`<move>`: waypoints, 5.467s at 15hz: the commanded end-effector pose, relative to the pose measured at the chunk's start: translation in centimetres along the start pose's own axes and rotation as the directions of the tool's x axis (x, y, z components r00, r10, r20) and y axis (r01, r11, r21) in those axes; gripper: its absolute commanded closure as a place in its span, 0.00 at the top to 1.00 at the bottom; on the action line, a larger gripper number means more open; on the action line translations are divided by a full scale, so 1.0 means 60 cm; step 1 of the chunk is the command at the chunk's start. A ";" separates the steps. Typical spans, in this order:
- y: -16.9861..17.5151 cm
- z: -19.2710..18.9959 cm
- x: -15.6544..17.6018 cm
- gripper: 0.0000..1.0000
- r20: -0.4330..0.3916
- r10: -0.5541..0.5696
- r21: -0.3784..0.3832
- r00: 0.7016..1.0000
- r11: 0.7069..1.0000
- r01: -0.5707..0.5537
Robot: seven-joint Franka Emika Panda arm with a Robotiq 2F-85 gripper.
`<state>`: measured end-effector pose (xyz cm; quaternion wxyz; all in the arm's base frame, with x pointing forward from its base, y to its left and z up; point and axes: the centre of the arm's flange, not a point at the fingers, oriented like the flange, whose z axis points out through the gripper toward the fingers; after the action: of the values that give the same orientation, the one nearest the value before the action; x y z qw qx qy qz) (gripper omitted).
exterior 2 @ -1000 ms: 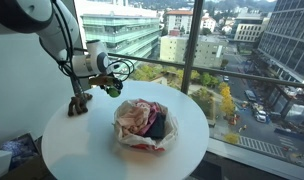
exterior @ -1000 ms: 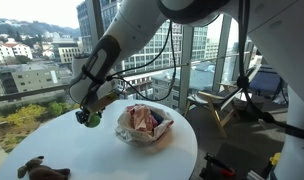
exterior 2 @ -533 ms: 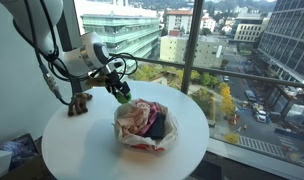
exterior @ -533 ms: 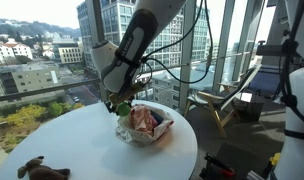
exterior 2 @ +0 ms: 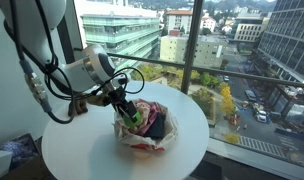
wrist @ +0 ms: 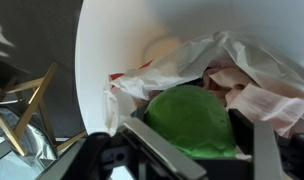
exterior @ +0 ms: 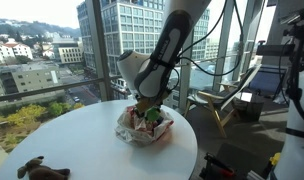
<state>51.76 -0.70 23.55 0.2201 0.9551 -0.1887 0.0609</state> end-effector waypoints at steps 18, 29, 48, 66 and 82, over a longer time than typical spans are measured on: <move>-0.160 0.223 0.093 1.00 -0.114 -0.064 -0.050 0.991 0.997 0.059; -0.275 0.102 0.001 1.00 0.082 -0.224 0.204 0.971 0.958 0.203; -0.365 -0.246 -0.041 1.00 -0.213 -0.567 0.252 0.795 0.755 0.606; -0.590 -0.192 -0.101 1.00 -0.423 -0.688 0.329 0.590 0.490 0.807; -0.639 -0.091 -0.009 0.49 -0.452 -0.605 0.387 0.655 0.529 0.756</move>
<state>64.24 34.32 13.56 -0.0199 0.9543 0.2655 0.1355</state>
